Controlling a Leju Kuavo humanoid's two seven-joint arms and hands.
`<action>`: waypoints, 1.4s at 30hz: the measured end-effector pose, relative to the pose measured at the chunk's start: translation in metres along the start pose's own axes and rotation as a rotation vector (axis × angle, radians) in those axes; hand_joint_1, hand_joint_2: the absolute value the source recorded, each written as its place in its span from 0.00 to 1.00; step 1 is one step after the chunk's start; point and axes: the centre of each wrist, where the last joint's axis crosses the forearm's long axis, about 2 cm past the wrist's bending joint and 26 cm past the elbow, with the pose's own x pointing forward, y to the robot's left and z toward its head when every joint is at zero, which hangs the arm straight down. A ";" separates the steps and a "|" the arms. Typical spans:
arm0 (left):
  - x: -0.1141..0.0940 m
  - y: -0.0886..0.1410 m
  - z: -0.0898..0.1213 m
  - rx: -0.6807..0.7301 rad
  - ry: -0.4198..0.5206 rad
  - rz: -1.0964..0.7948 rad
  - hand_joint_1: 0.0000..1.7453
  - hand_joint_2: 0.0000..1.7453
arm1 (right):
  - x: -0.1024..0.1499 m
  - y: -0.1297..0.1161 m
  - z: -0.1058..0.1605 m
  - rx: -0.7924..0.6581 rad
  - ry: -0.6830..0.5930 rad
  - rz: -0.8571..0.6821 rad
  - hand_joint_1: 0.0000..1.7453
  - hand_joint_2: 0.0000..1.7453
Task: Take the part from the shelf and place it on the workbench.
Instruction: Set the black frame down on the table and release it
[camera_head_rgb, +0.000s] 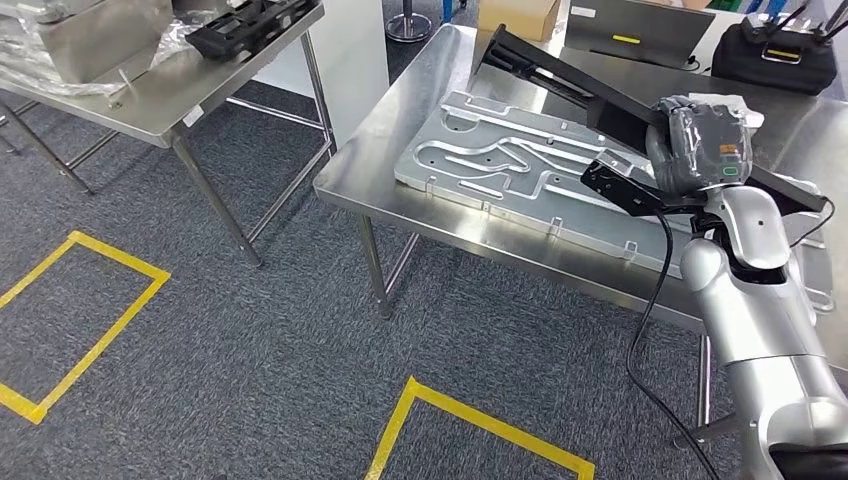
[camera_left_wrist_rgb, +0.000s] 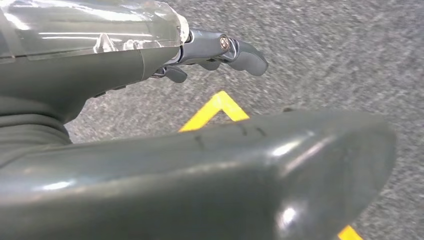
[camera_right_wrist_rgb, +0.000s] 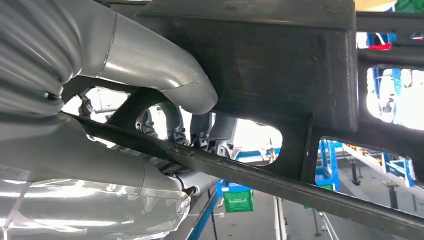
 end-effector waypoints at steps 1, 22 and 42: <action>-0.001 0.002 0.000 0.003 0.003 -0.002 0.00 0.00 | 0.001 0.001 0.001 0.002 0.003 -0.002 1.00 1.00; 0.000 -0.001 0.000 -0.010 -0.009 0.005 0.00 0.00 | 0.002 0.014 0.010 0.061 0.028 0.002 1.00 1.00; 0.003 -0.003 -0.001 -0.081 -0.029 0.034 0.00 0.00 | -0.023 0.016 0.024 0.170 0.077 0.049 0.25 1.00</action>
